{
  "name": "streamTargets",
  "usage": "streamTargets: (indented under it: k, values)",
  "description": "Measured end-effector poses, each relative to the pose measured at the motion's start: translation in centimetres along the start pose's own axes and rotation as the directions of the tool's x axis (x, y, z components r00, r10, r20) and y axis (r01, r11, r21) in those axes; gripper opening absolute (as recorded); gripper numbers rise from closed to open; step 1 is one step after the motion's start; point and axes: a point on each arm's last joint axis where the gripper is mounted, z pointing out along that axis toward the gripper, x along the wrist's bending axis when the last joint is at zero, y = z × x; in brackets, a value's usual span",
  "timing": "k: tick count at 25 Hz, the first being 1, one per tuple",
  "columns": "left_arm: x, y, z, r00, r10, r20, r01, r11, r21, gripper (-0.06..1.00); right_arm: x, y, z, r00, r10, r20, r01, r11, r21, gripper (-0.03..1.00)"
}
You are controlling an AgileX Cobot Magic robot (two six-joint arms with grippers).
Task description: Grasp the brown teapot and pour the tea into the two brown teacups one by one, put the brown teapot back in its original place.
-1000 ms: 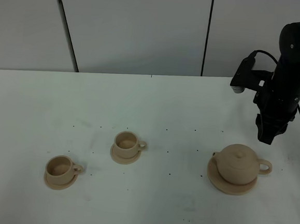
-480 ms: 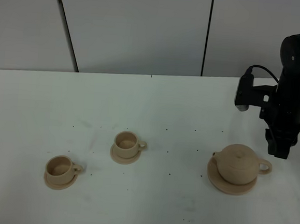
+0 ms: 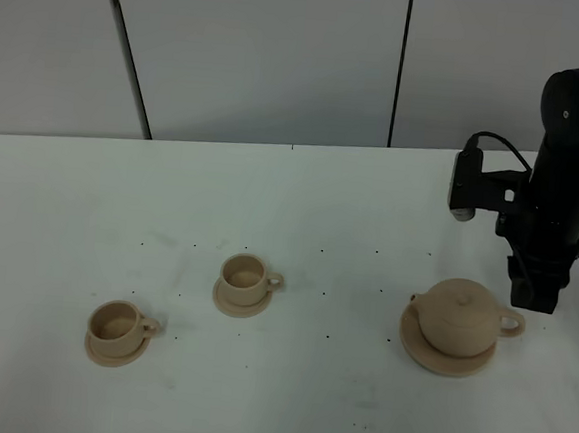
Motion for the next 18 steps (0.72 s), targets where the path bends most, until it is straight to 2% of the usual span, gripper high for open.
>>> streamTargets:
  k: [7, 18]
  values:
    - [0.0, 0.0, 0.0, 1.0, 0.0, 0.0, 0.0, 1.0, 0.0, 0.24, 0.0, 0.3, 0.9, 0.999, 0.008, -0.033, -0.008, 1.0, -0.018, 0.45]
    - [0.0, 0.0, 0.0, 1.0, 0.0, 0.0, 0.0, 1.0, 0.0, 0.24, -0.1, 0.8, 2.7, 0.997, 0.004, -0.075, -0.005, 1.0, -0.013, 0.43]
